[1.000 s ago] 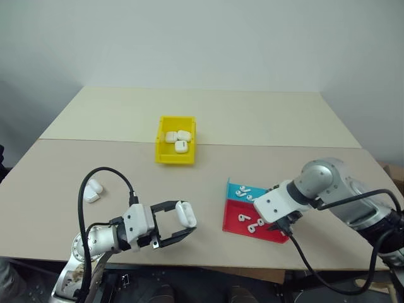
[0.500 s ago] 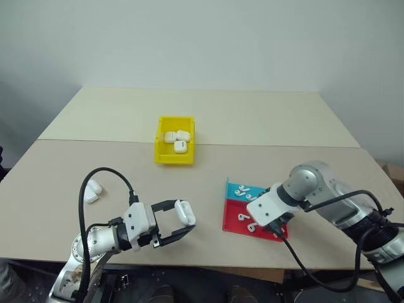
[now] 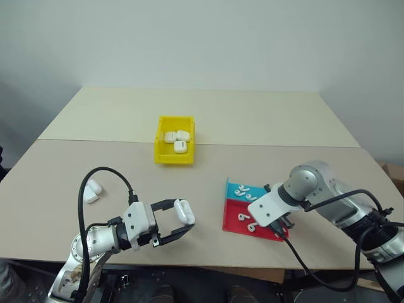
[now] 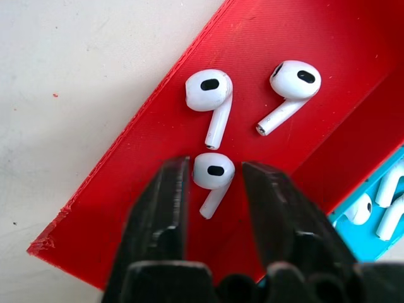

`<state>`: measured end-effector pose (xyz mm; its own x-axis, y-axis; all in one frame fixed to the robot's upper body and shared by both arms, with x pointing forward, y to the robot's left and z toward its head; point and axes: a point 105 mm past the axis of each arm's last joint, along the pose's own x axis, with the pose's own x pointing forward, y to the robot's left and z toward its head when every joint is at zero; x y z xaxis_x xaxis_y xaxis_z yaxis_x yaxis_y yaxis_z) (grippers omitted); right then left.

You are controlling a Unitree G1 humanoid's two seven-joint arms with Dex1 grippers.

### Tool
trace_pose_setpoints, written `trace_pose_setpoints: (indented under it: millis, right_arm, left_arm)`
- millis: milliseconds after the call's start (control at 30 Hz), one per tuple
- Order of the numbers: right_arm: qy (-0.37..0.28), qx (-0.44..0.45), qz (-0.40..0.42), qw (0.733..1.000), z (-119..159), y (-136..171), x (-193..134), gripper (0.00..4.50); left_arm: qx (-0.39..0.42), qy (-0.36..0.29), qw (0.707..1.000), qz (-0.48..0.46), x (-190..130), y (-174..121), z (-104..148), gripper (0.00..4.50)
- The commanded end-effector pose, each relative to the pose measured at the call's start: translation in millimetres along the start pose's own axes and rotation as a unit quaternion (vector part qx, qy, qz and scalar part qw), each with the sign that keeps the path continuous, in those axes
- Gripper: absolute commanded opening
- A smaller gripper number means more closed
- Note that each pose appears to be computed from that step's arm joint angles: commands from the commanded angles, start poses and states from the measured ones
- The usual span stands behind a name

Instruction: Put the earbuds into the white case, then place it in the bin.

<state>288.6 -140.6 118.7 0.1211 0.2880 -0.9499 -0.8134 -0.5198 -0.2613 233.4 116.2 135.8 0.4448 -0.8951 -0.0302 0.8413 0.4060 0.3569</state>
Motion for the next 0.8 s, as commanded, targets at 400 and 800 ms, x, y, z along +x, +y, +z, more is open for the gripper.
trace_pose_setpoints:
  millis: [400, 800]
  right_arm:
    - [0.023, -0.022, -0.014, 0.999, -3.6, -5.8, -11.9, 1.8]
    - [0.026, -0.028, -0.02, 0.999, -3.7, -6.8, -10.6, 0.66]
  left_arm:
    - [0.02, -0.013, 1.0, -0.004, 3.5, 0.8, 10.7, 2.78]
    - [0.019, -0.012, 1.0, -0.004, 3.9, 1.0, 10.1, 2.78]
